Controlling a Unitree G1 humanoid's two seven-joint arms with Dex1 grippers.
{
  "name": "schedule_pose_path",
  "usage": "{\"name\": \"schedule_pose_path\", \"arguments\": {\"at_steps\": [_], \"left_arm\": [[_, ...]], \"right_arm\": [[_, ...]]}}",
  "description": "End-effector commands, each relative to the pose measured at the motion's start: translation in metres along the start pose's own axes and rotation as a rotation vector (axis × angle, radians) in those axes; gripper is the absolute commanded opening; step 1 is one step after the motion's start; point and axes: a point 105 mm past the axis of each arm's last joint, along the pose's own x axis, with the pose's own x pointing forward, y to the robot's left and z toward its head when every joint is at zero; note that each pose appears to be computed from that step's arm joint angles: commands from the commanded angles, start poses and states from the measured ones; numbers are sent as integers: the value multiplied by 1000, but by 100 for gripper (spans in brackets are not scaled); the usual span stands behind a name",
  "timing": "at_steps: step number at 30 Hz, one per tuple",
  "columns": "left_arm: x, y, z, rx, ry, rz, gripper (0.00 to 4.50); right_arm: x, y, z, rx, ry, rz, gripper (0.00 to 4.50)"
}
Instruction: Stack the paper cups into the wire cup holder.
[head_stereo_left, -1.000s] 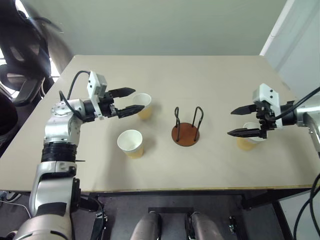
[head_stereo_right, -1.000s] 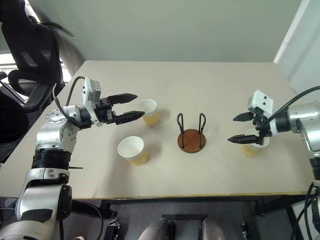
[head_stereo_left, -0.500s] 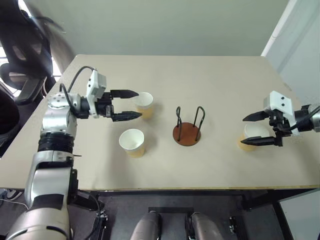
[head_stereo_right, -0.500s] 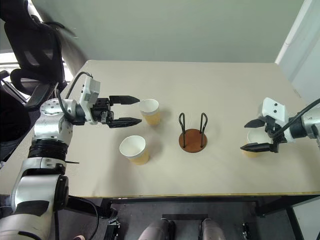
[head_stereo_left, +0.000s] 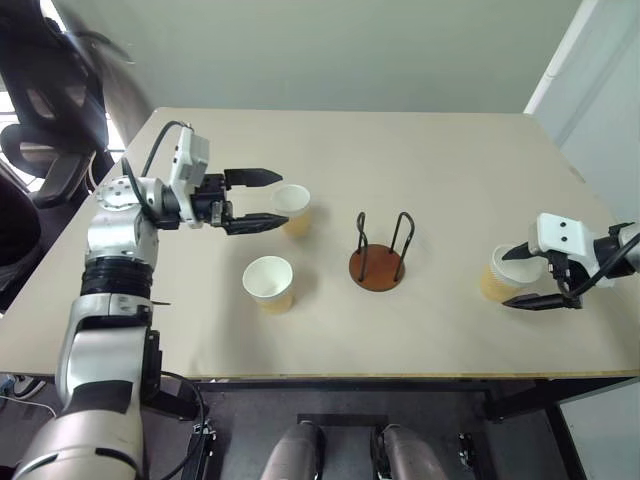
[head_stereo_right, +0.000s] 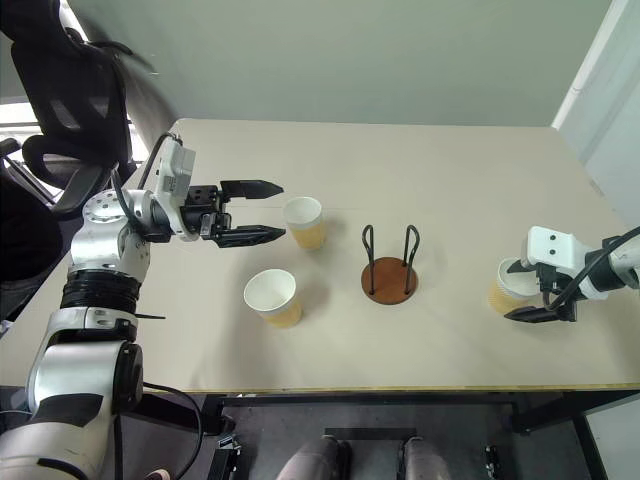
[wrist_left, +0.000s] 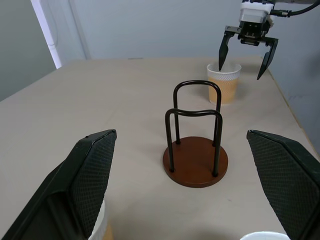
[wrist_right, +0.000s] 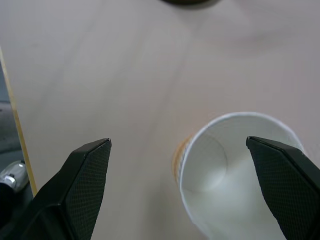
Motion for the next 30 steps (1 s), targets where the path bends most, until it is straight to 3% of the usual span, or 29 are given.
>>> {"name": "schedule_pose_path", "arguments": {"at_steps": [1, 14, 17, 28, 30], "left_arm": [[-1, -2, 14, 58, -35, -32, 450], [-2, -5, 8, 82, -13, -39, 450], [-3, -6, 7, 90, -9, -43, 450], [-5, -7, 6, 98, 8, -43, 450], [-4, -7, 6, 96, 11, -45, 450]], "right_arm": [[-9, -4, -4, -28, 40, -23, 446], [1, -19, -8, -159, 149, -42, 446], [3, -23, -7, -190, 170, -39, 387], [4, -21, -5, -256, 213, 16, 3], [4, -19, -4, -259, 212, 27, 3]]}}
